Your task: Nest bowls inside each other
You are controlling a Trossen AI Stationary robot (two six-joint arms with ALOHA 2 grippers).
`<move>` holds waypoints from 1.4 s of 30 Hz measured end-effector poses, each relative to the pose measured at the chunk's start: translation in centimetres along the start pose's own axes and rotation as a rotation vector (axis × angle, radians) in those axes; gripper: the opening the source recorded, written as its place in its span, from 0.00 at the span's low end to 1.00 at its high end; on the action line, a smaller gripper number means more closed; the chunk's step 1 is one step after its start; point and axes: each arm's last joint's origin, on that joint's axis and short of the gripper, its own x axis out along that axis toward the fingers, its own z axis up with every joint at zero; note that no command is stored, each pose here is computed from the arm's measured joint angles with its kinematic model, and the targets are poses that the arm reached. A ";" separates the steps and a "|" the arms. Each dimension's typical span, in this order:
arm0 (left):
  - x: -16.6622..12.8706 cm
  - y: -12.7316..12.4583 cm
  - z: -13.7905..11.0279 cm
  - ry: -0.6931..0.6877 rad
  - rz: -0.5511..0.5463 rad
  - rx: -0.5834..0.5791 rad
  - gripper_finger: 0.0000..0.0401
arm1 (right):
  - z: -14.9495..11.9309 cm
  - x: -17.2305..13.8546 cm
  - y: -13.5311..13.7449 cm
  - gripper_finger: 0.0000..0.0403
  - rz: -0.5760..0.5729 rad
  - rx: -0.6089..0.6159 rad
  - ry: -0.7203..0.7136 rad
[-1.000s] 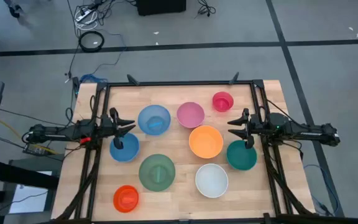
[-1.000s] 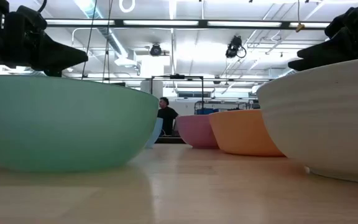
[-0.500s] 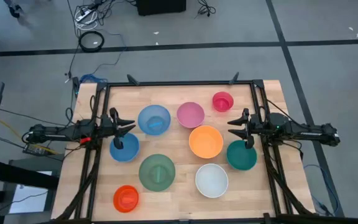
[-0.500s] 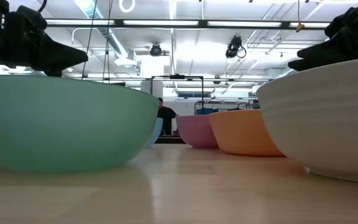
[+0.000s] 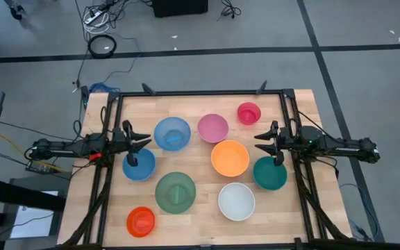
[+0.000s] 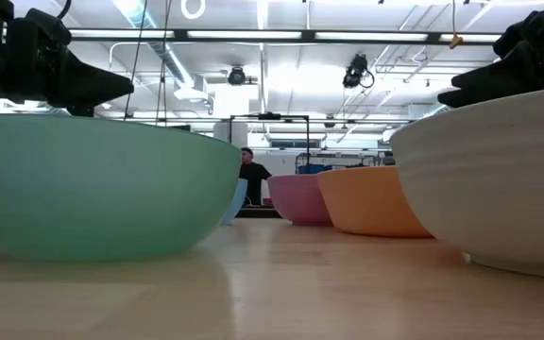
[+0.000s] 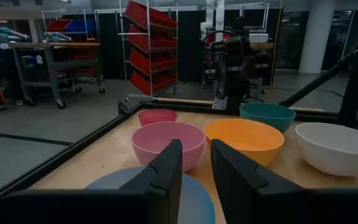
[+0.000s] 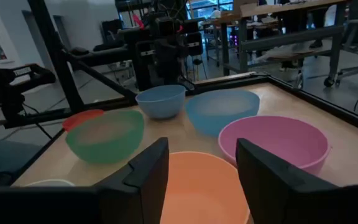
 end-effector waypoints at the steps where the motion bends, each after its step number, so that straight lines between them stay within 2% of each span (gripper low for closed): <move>1: 0.0 0.0 0.0 0.000 0.000 0.000 0.24 | 0.1 0.0 0.0 0.44 0.001 0.000 -0.006; 6: 0.0 0.0 0.0 0.000 0.000 0.000 0.24 | 1.2 -0.1 0.2 0.44 0.019 0.010 -0.121; 12: 0.0 0.0 0.1 -0.009 0.000 -0.007 0.24 | 3.0 -0.5 0.5 0.44 0.063 0.091 -0.315; 16: 0.0 0.0 0.8 -0.075 0.001 -0.031 0.24 | 3.9 -0.9 0.6 0.44 0.084 0.091 -0.417; 22: -0.3 0.1 2.5 -0.254 -0.012 -0.214 0.24 | 4.9 -1.4 0.8 0.44 0.107 0.091 -0.532; 26: -0.6 0.2 3.4 -0.348 -0.016 -0.251 0.24 | 5.2 -1.5 0.8 0.44 0.114 0.096 -0.559; 30: -0.7 0.2 3.7 -0.383 -0.019 -0.267 0.24 | 5.2 -1.6 0.8 0.44 0.140 0.160 -0.560; 34: -0.9 0.3 4.1 -0.419 -0.023 -0.298 0.24 | 5.0 -1.4 0.9 0.43 0.175 0.159 -0.528; 38: -1.0 0.2 4.9 -0.431 -0.079 -0.281 0.24 | 5.0 -1.2 0.8 0.42 0.125 0.158 -0.514; 42: -0.8 0.1 5.4 -0.426 -0.080 -0.245 0.24 | 5.9 -0.8 0.8 0.42 0.060 0.106 -0.430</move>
